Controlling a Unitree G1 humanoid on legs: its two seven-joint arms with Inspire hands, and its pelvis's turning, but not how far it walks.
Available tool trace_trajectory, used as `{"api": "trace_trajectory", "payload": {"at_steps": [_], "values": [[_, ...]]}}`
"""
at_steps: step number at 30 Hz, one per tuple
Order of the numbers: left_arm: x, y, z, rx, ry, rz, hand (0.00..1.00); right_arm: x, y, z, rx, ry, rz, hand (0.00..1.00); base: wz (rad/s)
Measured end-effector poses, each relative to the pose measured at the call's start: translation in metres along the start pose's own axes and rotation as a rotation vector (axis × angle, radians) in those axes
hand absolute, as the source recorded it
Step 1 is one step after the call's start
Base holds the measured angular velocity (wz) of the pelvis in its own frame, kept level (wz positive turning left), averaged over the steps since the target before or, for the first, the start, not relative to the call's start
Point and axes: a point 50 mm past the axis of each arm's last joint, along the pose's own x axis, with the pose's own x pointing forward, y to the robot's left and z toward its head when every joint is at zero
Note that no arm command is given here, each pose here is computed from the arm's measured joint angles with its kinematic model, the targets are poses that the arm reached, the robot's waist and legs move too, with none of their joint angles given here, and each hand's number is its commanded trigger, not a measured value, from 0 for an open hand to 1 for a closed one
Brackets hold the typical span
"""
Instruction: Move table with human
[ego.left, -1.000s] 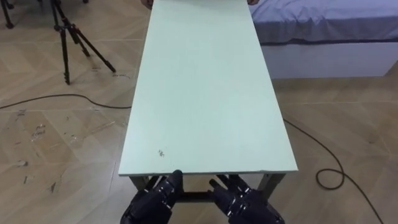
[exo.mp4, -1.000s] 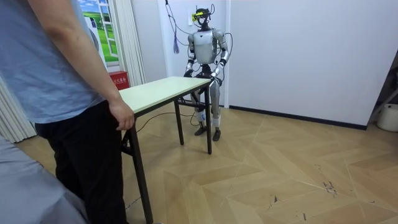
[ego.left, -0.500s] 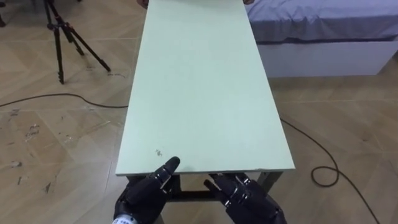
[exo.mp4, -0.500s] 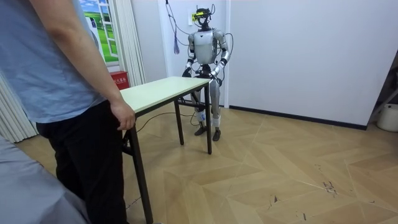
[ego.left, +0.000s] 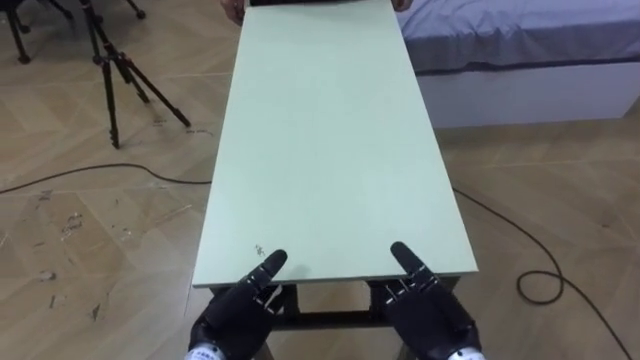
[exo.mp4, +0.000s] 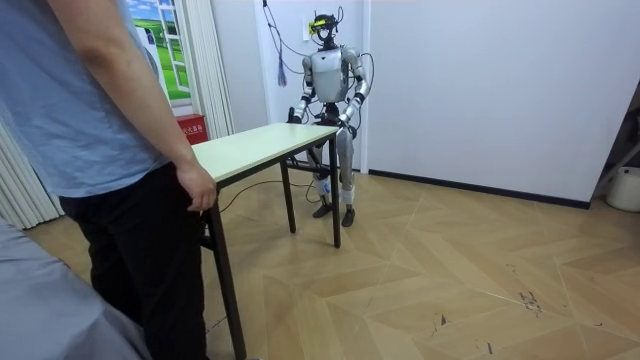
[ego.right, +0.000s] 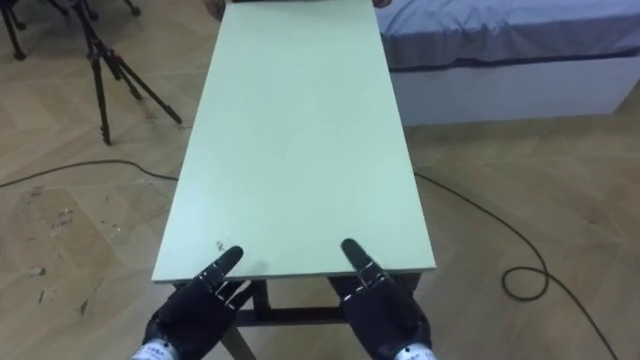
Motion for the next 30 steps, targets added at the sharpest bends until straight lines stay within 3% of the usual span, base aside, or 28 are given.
{"api": "trace_trajectory", "payload": {"at_steps": [12,13,14,15,16,17,24,30], "values": [[0.005,-0.003,-0.001,-0.057,-0.018,0.027,0.0,0.009,0.006,-0.001,0.078,-0.026,-0.05,0.0,0.0],[0.005,-0.003,-0.001,-0.057,-0.018,0.027,0.83,0.009,0.007,-0.001,0.08,-0.027,-0.05,0.0,0.0],[0.005,-0.004,-0.001,-0.057,-0.018,0.027,1.0,0.01,0.007,-0.001,0.081,-0.028,-0.051,0.0,0.0],[0.006,-0.004,-0.001,-0.06,-0.02,0.024,1.0,0.011,0.008,-0.001,0.081,-0.028,-0.052,0.0,0.0],[0.007,-0.005,-0.001,-0.071,-0.025,0.02,1.0,0.011,0.008,-0.001,0.085,-0.029,-0.051,0.95,0.0],[0.007,-0.006,-0.001,-0.083,-0.027,0.017,1.0,0.012,0.009,-0.001,0.086,-0.03,-0.049,1.0,0.0],[0.007,-0.009,0.0,-0.217,-0.03,-0.012,1.0,0.014,0.01,-0.001,0.114,-0.032,-0.053,1.0,0.0],[0.007,-0.007,-0.002,-0.221,-0.001,0.011,1.0,0.014,-0.001,-0.004,0.125,-0.02,-0.138,1.0,0.0]]}}
